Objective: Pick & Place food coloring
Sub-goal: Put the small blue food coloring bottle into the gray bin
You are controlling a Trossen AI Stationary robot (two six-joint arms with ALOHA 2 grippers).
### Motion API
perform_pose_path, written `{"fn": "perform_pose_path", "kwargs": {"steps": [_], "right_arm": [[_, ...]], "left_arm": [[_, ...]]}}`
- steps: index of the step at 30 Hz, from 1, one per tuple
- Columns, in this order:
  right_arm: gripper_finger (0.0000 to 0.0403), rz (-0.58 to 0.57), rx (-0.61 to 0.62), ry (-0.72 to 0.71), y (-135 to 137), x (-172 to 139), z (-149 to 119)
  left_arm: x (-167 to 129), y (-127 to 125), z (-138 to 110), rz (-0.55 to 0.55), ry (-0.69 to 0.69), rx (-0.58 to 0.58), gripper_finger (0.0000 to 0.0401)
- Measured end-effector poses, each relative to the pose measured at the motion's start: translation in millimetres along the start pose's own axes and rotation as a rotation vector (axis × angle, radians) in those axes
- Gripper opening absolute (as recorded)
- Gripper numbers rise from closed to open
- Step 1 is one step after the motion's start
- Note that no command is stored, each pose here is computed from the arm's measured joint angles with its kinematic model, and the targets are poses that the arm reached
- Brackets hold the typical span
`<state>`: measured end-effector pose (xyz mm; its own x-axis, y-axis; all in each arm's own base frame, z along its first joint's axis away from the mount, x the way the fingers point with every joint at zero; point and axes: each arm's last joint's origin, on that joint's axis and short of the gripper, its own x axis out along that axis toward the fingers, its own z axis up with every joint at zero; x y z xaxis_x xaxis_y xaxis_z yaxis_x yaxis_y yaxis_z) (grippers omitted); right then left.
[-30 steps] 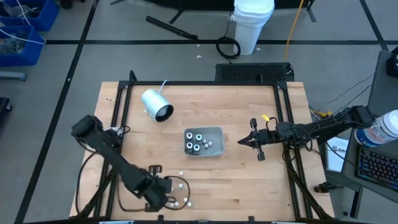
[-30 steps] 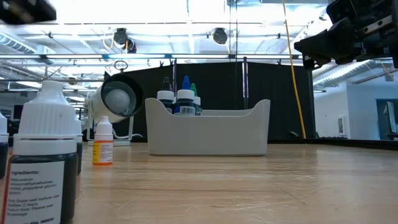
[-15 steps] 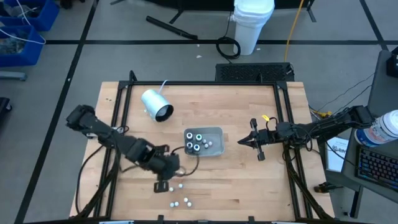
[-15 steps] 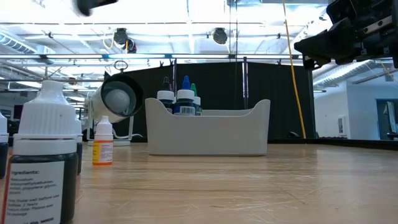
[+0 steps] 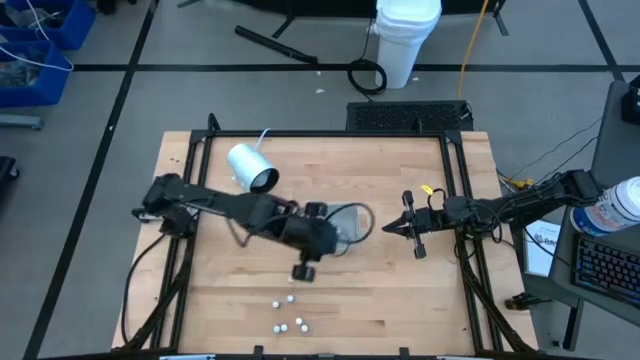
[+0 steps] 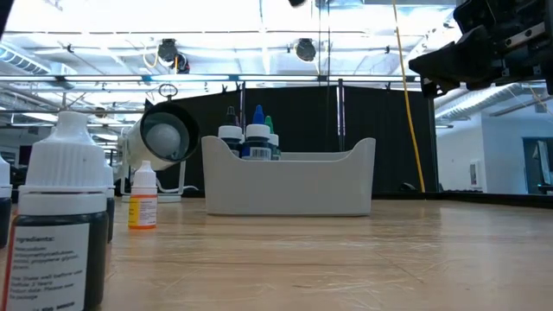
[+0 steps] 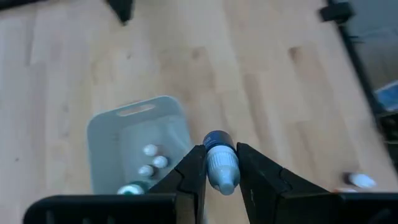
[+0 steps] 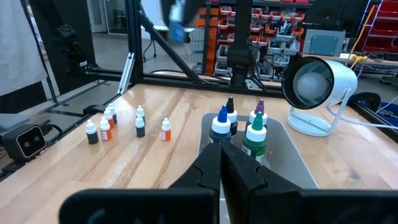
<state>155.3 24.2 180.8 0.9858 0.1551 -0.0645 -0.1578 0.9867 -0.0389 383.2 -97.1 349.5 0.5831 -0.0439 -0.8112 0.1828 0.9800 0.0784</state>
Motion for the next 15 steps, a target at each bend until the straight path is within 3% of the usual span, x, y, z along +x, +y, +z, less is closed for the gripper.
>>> {"fn": "perform_pose_path", "kwargs": {"steps": [12, 15], "right_arm": [[0.0000, 0.000, -0.003, 0.000, 0, 0, 0], [0.0000, 0.000, -0.003, 0.001, 0, 0, 0]], "left_arm": [[70, 50, 9, 0.008, 0.162, 0.032, 0.0081], [84, 62, 7, 0.069, 0.182, -0.008, 0.0081]]}}
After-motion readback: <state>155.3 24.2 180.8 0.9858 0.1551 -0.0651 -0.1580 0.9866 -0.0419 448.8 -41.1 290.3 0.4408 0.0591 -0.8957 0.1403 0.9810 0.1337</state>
